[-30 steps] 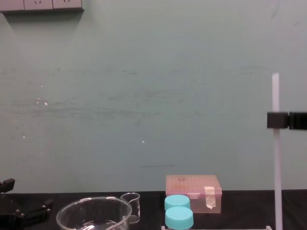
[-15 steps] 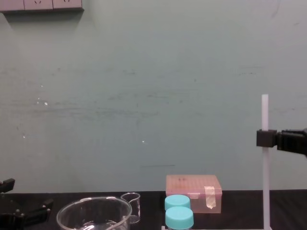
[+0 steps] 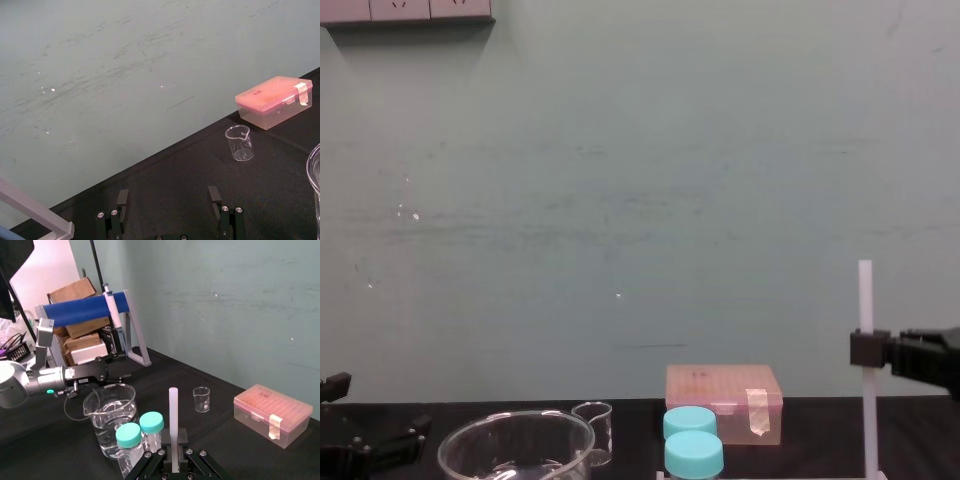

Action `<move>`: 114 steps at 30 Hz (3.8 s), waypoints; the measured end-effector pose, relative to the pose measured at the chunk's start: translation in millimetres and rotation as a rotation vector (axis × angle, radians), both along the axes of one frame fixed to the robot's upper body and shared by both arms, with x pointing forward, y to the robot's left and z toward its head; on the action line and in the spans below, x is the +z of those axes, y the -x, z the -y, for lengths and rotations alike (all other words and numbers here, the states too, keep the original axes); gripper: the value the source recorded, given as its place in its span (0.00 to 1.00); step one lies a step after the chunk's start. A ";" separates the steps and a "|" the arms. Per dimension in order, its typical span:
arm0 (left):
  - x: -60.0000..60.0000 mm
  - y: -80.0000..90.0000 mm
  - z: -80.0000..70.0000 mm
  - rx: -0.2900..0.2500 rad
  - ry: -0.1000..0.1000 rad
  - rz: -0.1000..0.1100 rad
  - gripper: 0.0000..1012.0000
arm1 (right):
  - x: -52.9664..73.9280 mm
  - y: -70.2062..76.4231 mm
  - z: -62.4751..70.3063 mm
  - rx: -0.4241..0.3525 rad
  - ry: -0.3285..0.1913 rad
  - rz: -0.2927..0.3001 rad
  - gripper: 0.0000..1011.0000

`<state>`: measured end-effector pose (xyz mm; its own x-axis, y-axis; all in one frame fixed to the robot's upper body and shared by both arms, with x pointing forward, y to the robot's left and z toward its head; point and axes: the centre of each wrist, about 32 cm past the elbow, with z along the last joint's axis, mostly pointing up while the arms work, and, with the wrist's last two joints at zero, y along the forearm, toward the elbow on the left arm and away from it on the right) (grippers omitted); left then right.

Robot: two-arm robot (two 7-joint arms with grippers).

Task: Pick up the stirring rod with one hand, then place it down.

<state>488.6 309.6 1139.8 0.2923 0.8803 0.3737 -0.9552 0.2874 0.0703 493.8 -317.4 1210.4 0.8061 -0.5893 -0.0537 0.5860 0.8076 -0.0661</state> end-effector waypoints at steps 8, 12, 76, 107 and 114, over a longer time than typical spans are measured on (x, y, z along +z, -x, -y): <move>0.0 0.0 0.0 0.000 0.000 0.000 0.99 | -11.6 -6.8 -1.5 0.007 0.005 -0.007 0.07; 0.0 0.0 0.0 0.000 0.000 0.000 0.99 | -15.4 -9.1 -2.8 0.012 0.006 -0.013 0.07; 0.0 0.0 0.0 0.000 0.000 0.000 0.99 | -21.0 -10.3 -3.0 -0.005 -0.005 -0.048 0.99; 0.0 0.0 0.0 0.000 0.000 0.000 0.99 | 27.5 -41.2 -20.5 -0.402 -0.207 0.236 0.99; 0.0 0.0 0.0 0.000 0.000 0.000 0.99 | -5.1 -49.8 -22.7 -0.529 -0.210 0.213 0.99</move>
